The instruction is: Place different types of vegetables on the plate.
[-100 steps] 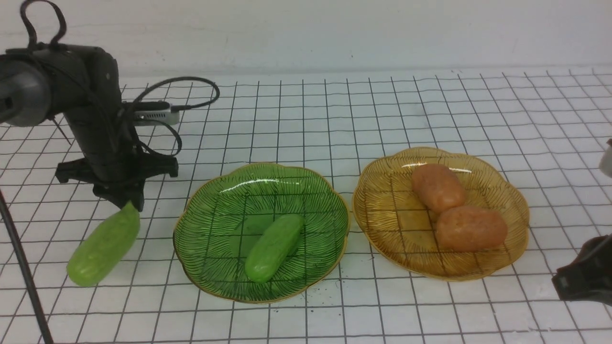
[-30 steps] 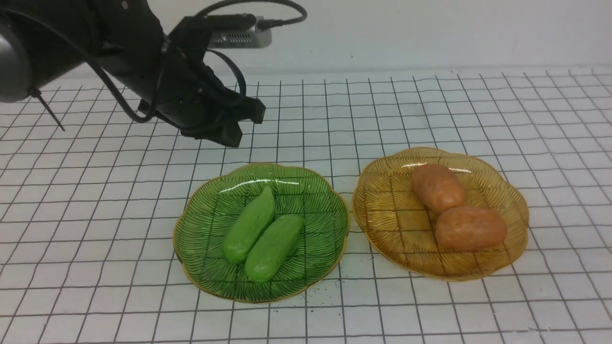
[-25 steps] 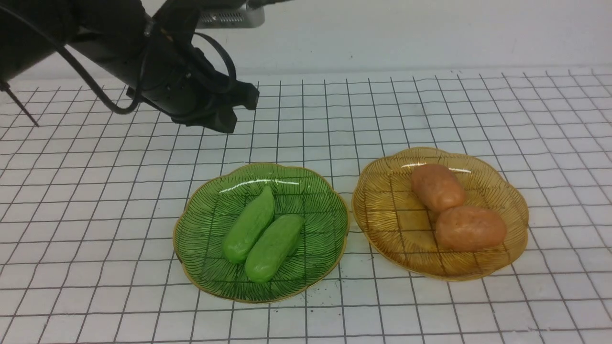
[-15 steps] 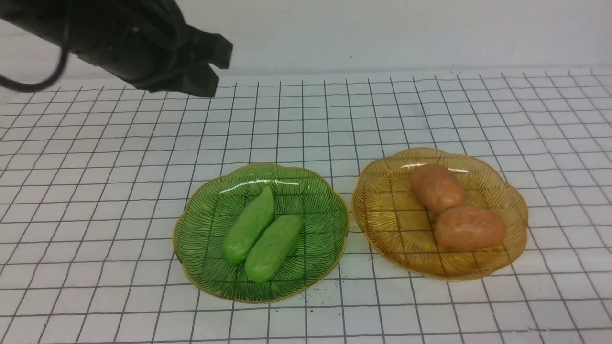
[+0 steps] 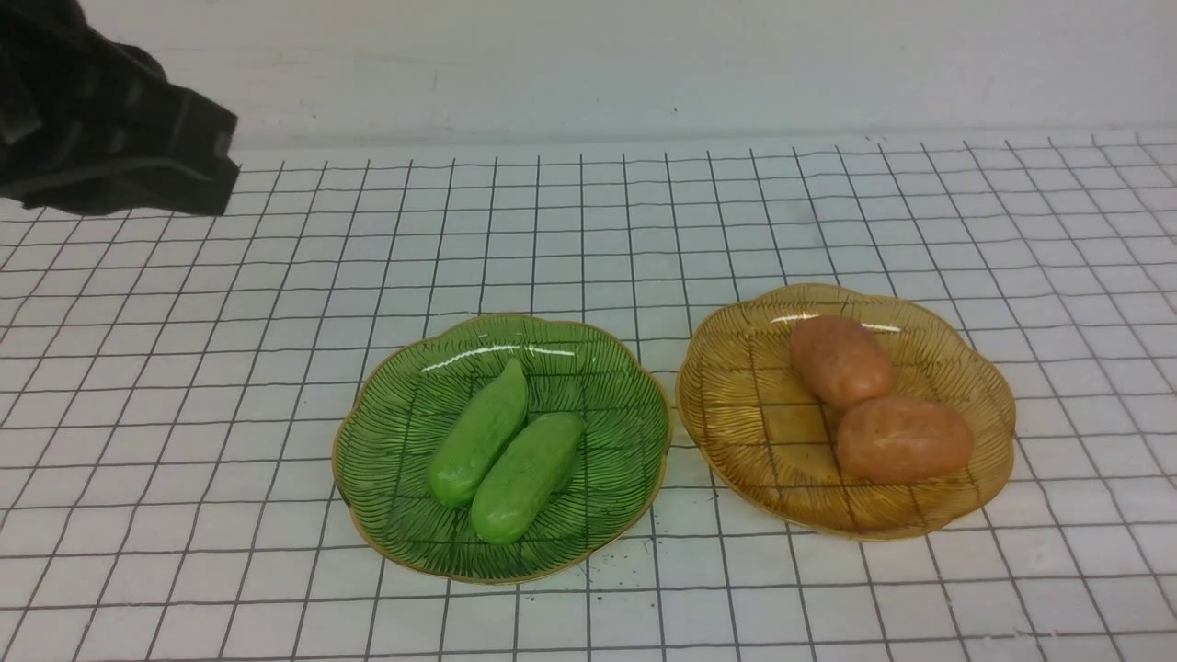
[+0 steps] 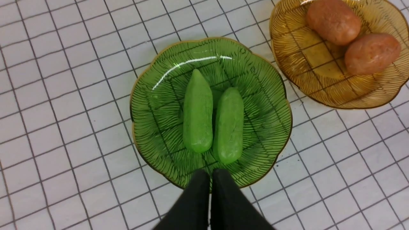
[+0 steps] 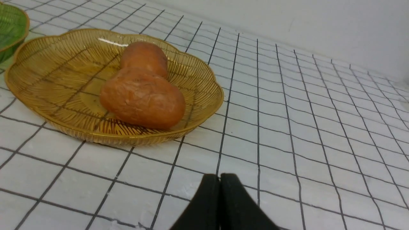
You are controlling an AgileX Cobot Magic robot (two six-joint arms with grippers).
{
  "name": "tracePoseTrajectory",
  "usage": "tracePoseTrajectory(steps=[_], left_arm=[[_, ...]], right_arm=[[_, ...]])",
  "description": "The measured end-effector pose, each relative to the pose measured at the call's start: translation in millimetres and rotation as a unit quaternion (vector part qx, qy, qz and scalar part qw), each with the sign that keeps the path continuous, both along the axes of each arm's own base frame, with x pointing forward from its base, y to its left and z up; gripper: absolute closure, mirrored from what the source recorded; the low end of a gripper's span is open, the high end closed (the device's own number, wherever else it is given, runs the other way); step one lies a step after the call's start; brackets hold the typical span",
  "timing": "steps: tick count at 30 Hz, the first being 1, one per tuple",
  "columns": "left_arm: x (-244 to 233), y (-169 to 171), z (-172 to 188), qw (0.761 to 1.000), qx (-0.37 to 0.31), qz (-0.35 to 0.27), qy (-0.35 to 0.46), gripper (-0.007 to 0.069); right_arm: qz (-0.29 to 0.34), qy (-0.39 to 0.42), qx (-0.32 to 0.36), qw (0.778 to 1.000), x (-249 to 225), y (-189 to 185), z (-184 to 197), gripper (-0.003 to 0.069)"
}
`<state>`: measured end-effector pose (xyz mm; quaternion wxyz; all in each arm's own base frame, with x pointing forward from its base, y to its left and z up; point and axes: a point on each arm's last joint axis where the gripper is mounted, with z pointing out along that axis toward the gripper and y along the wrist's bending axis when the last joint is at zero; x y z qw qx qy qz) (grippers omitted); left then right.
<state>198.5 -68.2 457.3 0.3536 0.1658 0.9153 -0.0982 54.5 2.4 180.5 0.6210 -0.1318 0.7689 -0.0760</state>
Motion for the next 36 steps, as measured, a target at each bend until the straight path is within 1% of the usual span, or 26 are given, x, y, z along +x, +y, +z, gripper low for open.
tracePoseTrajectory(steps=[8, 9, 12, 15, 20, 24, 27, 29, 30, 32, 34, 36], left_arm=[[-33.0, 9.4, 18.8, 0.999, -0.015, 0.001, -0.045, 0.0633], [-45.7, 13.2, 22.2, 0.998, -0.018, 0.001, -0.059, 0.0633], [-64.5, 18.9, 17.7, 0.998, -0.019, 0.002, -0.066, 0.0633], [-81.2, 23.8, 2.7, 0.998, -0.015, 0.002, -0.055, 0.0633], [-97.4, 28.6, -38.9, 1.0, 0.002, -0.001, -0.009, 0.0633], [-109.7, 33.6, -60.6, 1.0, 0.013, 0.003, 0.006, 0.0633], [-126.0, 38.8, -78.9, 1.0, 0.013, 0.008, 0.01, 0.0633], [-136.7, 41.8, -90.9, 1.0, 0.008, 0.014, 0.013, 0.0633], [-138.1, 42.3, -90.5, 1.0, 0.007, 0.015, 0.011, 0.0633], [-148.0, 45.0, -102.3, 1.0, 0.001, 0.021, 0.011, 0.0633], [-156.6, 47.1, -114.6, 0.999, -0.022, 0.031, -0.015, 0.0633], [-160.1, 47.3, -127.9, 0.996, -0.056, 0.041, -0.062, 0.0633]], right_arm=[[-0.001, 0.0, 0.003, 1.0, 0.0, 0.0, 0.0, 0.0673], [-0.001, 0.0, 0.003, 1.0, 0.0, 0.0, 0.0, 0.0673], [-0.001, 0.0, 0.003, 1.0, 0.0, 0.0, 0.0, 0.0673], [-0.001, 0.0, 0.003, 1.0, 0.0, 0.0, 0.0, 0.0673], [-0.001, 0.0, 0.003, 1.0, 0.0, 0.0, 0.0, 0.0673], [-0.001, 0.0, 0.006, 1.0, 0.0, 0.1, 0.0, 0.0673], [-0.005, 0.002, 0.05, 0.999, 0.0, 1.1, 0.1, 0.0673], [-0.007, 0.003, 0.068, 0.998, 0.0, 1.5, -0.1, 0.0673], [-0.007, 0.003, 0.069, 0.998, 0.0, 1.5, -0.1, 0.0673], [-0.008, 0.004, 0.075, 0.997, 0.0, 1.5, -0.1, 0.0673], [-0.009, 0.004, 0.08, 0.997, 0.0, 1.6, -0.1, 0.0673], [-0.009, 0.004, 0.08, 0.997, 0.0, 1.6, -0.1, 0.0673]])
